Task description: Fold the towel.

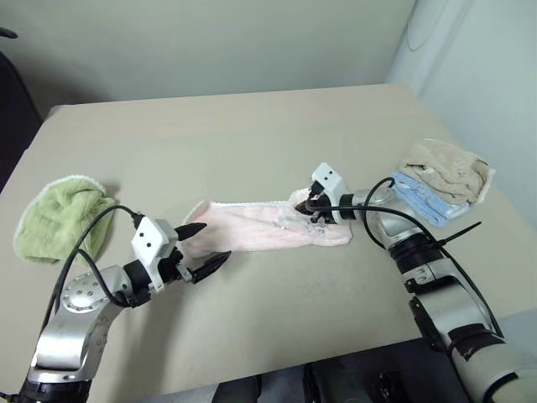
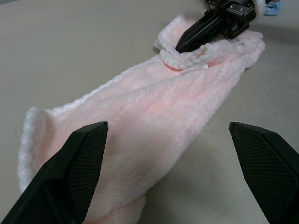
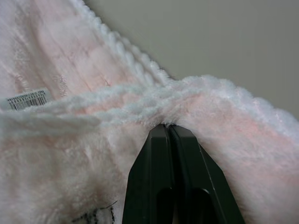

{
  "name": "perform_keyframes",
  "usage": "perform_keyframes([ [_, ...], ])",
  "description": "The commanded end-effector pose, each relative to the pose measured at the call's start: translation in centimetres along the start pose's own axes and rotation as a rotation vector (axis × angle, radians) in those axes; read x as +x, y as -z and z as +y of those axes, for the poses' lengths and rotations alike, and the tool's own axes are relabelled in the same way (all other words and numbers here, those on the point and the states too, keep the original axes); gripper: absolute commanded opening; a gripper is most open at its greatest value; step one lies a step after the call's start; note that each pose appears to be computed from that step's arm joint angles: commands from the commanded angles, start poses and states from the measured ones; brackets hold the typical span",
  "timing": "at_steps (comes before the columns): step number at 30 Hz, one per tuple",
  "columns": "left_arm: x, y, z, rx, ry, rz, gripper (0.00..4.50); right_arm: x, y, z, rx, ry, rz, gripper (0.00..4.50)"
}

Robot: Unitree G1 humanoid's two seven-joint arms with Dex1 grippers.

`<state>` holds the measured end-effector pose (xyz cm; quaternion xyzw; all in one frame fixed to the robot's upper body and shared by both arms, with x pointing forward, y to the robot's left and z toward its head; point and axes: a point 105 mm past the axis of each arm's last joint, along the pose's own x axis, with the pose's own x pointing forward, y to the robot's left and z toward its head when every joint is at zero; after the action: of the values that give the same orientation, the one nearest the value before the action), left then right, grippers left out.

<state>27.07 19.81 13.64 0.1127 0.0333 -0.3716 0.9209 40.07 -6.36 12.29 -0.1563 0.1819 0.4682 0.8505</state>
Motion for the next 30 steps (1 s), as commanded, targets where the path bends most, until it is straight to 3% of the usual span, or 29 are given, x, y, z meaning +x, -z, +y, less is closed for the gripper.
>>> perform_keyframes([
  [1, 0.0, -0.9, -0.5, 0.016, 0.003, -0.033, 4.5, -1.5, -2.4, -0.4, -0.05, 0.004, -0.116, 0.16],
  [5, -0.2, -1.4, -0.2, -0.016, -0.027, -0.067, 4.5, -4.7, -5.0, -0.6, -0.074, -0.01, -0.243, 0.16],
  [8, -0.3, -2.0, 0.4, -0.075, -0.069, -0.114, 4.5, -6.3, -5.3, -0.7, -0.067, -0.016, -0.269, 0.16],
  [16, -0.7, -1.8, 3.6, -0.334, -0.285, -0.175, 4.5, -4.3, 2.3, -0.9, 0.052, 0.001, -0.082, 0.16],
  [21, -1.5, -1.9, 4.6, -0.451, -0.352, -0.172, 4.5, -2.1, 5.0, -0.7, 0.087, 0.013, -0.012, 0.16],
  [24, -1.9, -2.1, 4.6, -0.486, -0.373, -0.142, 4.5, -2.1, 4.1, -0.7, 0.072, 0.003, -0.053, 0.16],
  [30, -3.3, -2.3, 4.3, -0.652, -0.411, -0.123, 4.5, -4.6, -0.9, -1.0, 0.015, -0.031, -0.231, 0.16],
])
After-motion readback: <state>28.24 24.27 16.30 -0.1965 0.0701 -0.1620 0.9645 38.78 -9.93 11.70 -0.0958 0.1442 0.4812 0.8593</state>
